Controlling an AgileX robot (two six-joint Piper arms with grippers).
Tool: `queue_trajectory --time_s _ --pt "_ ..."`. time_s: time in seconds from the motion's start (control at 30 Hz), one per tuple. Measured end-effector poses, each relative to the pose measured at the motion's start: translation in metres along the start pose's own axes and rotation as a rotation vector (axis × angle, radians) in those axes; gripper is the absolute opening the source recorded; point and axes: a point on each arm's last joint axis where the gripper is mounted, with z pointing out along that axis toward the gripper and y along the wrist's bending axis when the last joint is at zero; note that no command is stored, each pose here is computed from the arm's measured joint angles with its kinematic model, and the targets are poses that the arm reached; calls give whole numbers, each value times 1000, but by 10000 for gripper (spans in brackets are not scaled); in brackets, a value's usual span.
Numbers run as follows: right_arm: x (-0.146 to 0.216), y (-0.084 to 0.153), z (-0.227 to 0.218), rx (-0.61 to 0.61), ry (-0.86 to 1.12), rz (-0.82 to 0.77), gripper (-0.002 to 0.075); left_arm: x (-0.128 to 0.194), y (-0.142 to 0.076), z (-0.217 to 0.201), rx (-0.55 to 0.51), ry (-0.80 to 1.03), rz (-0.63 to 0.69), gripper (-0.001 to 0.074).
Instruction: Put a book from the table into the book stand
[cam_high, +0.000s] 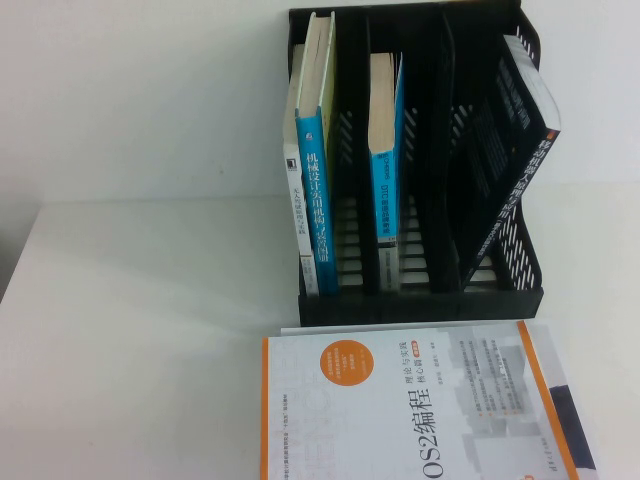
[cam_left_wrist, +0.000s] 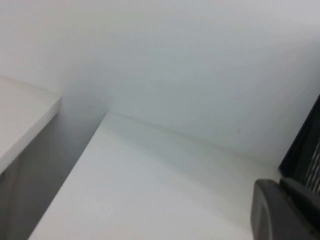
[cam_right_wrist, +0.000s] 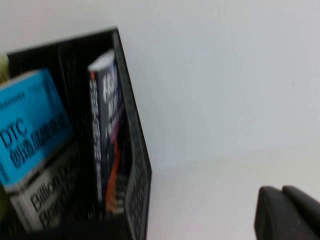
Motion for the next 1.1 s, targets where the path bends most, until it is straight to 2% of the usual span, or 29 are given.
queue_trajectory --time_s 0.17,0.27,0.53,0.7,0.87,1.0,1.1 --pt "-18 2 -2 -20 -197 4 -3 -14 -3 -1 44 -147 -215 -4" --pt "-22 2 -3 -24 -239 4 -3 -17 -3 -2 53 -180 -264 -4" --pt "-25 2 -4 -28 -284 6 -3 -18 -3 -2 55 -191 -274 -4" --pt "-42 3 -10 -45 -478 24 -3 -22 -3 -3 62 -235 -262 -4" --pt "-58 2 -21 -57 -684 79 -3 -30 -3 -5 89 -326 -317 -4" --pt "-78 6 -28 -78 -742 105 -3 -45 -11 -10 121 -379 -223 -4" --pt "-109 15 -41 -107 -795 83 -3 -77 -28 -23 170 -480 -41 -4"
